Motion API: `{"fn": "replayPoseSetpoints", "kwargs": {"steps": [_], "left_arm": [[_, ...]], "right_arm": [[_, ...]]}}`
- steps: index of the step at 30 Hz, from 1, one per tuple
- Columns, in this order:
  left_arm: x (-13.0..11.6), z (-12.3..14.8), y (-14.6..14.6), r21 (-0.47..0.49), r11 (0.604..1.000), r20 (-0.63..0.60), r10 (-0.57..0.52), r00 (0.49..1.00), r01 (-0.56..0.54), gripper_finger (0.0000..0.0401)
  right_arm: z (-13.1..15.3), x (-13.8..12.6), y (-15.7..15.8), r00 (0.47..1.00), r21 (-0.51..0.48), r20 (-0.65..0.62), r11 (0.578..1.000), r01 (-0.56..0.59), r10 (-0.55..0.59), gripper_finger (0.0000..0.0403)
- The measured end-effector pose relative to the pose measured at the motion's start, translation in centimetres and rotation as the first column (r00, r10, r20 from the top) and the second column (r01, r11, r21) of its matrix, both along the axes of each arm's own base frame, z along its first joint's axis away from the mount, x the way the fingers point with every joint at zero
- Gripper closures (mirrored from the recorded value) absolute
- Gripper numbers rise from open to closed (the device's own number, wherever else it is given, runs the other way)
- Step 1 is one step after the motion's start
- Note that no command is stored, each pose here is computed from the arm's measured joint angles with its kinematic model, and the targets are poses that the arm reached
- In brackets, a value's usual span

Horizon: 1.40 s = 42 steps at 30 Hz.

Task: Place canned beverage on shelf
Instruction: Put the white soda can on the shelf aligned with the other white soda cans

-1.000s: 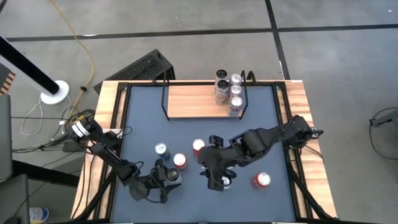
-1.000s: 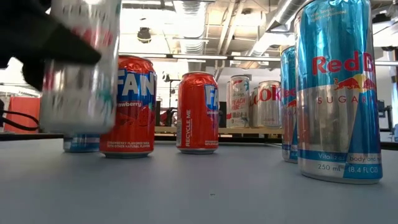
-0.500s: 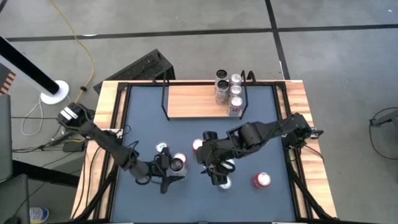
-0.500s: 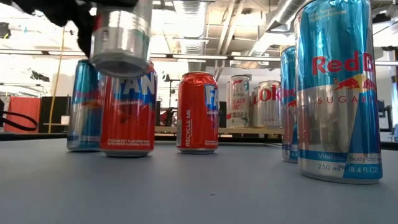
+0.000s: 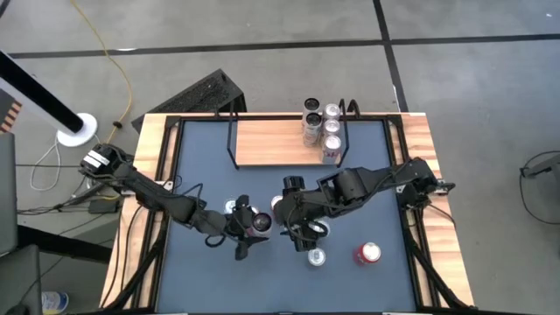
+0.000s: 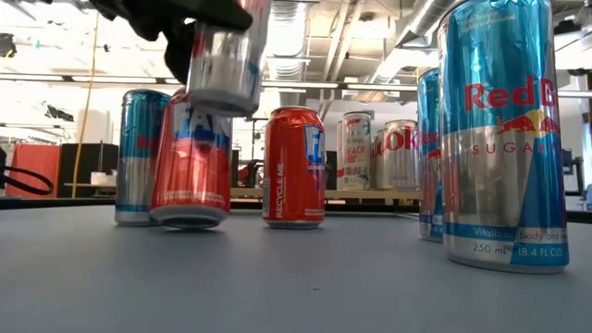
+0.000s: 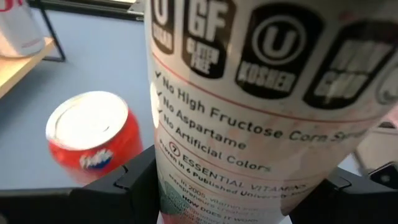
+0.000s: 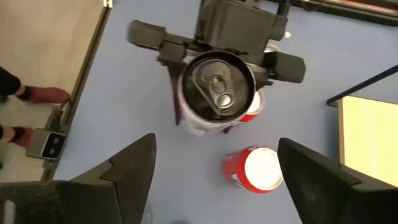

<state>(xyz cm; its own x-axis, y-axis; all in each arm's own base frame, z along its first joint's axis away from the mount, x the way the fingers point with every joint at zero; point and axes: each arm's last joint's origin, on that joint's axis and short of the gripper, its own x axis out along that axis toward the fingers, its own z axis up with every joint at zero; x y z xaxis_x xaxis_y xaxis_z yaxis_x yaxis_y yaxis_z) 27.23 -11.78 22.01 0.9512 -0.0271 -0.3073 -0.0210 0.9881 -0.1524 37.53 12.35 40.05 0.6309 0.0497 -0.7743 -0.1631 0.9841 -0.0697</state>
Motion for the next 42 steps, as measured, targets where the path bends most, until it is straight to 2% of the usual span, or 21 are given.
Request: {"fn": "replayPoseSetpoints", "kwargs": {"steps": [5,9,15,19,25,32,42], "left_arm": [[0.5,1.3,-0.5,-0.062,0.998,0.014,-0.017,1.0,0.017,0.0159],[1.3,3.7,-0.9,-0.07,0.997,0.058,-0.027,0.998,0.031,0.0159],[2.4,8.0,-0.9,0.073,0.997,0.033,-0.028,0.999,0.026,0.0159],[3.1,9.8,0.7,0.158,0.987,-0.006,0.022,1.0,-0.021,0.0159],[4.3,10.2,4.6,0.147,0.984,-0.024,0.101,0.995,-0.097,0.0159],[4.9,10.0,8.5,0.154,0.983,-0.061,0.114,0.992,-0.103,0.0159],[5.8,8.8,12.8,0.239,0.968,-0.105,0.098,0.99,-0.071,0.0159]], "right_arm": [[0.0,-0.2,0.4,1.0,0.01,-0.003,1.0,0.0,0.0,0.0081],[1.8,-1.4,0.9,1.0,0.023,0.011,1.0,-0.015,0.015,0.0081],[5.1,-4.9,0.8,0.998,0.083,0.07,0.997,0.002,-0.008,0.0081],[6.8,-6.9,-0.1,0.992,0.05,0.111,0.998,0.049,-0.054,0.0081],[7.7,-7.4,-1.7,0.985,-0.028,0.155,0.997,0.074,-0.069,0.0081],[6.3,-5.7,-4.5,0.995,-0.189,0.075,0.979,0.076,-0.063,0.0081],[5.7,-4.1,-9.2,0.982,-0.187,0.059,0.964,0.189,-0.181,0.0081]]}}
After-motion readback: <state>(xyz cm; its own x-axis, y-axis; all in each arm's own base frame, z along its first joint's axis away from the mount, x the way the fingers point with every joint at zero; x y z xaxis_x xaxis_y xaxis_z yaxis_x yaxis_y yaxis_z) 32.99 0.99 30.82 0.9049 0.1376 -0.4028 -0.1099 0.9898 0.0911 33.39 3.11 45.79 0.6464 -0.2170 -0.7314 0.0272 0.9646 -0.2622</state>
